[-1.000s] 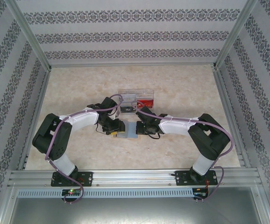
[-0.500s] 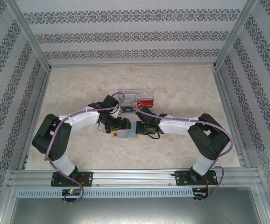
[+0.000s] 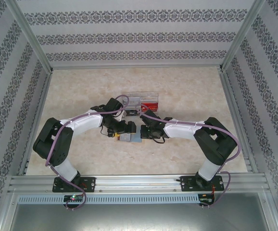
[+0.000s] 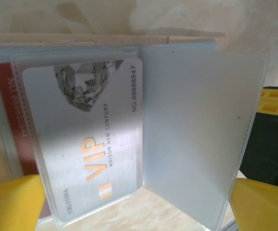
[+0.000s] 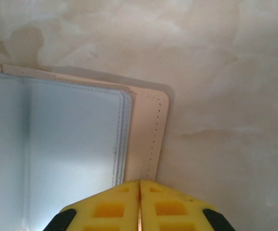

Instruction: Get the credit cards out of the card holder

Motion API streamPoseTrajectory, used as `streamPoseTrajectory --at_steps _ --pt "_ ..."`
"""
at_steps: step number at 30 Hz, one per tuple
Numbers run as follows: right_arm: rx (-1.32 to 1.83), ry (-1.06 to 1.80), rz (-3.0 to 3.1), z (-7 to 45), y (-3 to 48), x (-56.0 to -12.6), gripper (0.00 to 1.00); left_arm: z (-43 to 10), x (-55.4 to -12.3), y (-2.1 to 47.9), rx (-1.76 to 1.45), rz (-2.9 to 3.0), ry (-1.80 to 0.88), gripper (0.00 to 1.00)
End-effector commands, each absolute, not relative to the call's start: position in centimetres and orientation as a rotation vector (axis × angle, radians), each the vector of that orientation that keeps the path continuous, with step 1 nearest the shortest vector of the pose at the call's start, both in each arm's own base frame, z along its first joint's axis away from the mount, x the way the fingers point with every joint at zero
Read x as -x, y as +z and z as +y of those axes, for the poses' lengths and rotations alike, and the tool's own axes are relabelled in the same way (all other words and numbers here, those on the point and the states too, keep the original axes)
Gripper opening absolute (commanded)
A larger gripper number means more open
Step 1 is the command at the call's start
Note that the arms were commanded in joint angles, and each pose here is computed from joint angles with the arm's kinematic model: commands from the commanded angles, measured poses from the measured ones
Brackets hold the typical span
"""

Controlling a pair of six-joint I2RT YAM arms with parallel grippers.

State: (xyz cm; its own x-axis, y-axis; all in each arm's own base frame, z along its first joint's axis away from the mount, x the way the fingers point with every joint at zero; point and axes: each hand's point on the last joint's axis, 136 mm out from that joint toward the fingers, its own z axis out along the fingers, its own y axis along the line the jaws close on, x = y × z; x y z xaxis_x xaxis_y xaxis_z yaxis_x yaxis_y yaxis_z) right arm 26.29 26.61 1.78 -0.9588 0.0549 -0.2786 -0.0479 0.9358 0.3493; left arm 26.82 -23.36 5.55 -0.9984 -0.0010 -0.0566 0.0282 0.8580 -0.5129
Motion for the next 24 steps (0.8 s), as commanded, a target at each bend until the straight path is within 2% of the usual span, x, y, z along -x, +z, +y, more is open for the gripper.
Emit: streamPoseTrajectory --at_steps 1,10,13,16,20,24 --pt "-0.026 0.474 2.779 25.4 3.2 -27.1 0.13 -23.4 -27.3 7.6 -0.084 2.931 -0.797 0.99" --pt "-0.006 0.509 2.721 25.9 6.0 -28.4 0.15 -22.4 -28.1 9.0 -0.082 2.903 -0.802 1.00" --pt "0.004 0.553 2.711 26.7 6.6 -28.7 0.14 -22.0 -28.0 8.6 -0.078 2.912 -0.787 0.94" --pt "0.012 0.627 2.703 28.0 7.1 -28.6 0.14 -20.9 -28.0 7.6 -0.046 2.930 -0.750 0.79" --pt "-0.015 0.756 2.710 30.0 7.0 -28.5 0.13 -19.3 -28.0 5.9 0.018 2.972 -0.708 0.44" --pt "-0.038 0.870 2.718 31.9 6.8 -28.4 0.13 -19.1 -27.7 4.8 0.028 2.998 -0.707 0.19"
